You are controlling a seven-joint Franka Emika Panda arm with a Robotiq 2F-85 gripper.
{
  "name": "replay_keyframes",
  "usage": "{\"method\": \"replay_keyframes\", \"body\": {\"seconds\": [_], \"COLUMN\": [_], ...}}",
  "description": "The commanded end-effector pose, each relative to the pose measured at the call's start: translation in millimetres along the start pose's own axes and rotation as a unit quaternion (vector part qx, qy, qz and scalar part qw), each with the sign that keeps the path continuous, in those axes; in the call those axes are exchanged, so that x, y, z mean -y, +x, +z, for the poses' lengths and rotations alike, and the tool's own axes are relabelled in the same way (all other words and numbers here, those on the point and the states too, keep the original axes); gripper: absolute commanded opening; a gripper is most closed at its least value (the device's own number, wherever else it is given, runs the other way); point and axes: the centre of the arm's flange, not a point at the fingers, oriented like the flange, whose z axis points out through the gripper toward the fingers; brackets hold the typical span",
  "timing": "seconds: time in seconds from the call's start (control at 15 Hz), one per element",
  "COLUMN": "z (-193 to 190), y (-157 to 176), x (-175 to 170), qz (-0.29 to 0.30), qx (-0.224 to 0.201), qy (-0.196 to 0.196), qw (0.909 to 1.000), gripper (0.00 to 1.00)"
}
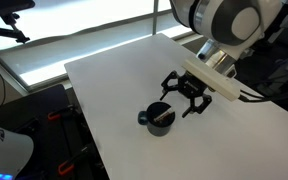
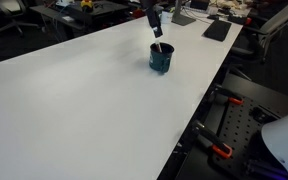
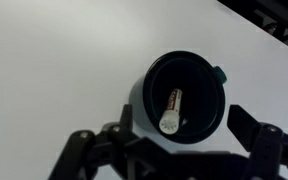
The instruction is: Remove the marker from the cup and put it on the table
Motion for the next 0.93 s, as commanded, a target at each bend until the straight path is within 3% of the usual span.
{"method": "replay_keyframes", "body": {"seconds": [0.0,0.07,0.13,0.67,0.73,0.8,0.87], "z": [2.6,3.2,3.6,5.3,5.5,5.5,5.5], "y": [-4.3,-4.4,-4.7,-4.9,-4.8,-4.7,-4.7], "x": [5.4,5.5,5.4,5.8,5.9,6.1,6.3], "qz": [-0.011,-0.011,-0.011,-0.013,-0.014,-0.014,-0.015], "qx": [0.000,0.000,0.000,0.001,0.001,0.001,0.001], "qy": [-0.002,-0.001,0.000,0.001,0.000,0.000,0.000], "qw": [0.9999,0.9999,0.9999,0.9999,0.9999,0.9999,0.9999], "gripper": [0.87,0.86,0.78,0.78,0.76,0.63,0.56]}}
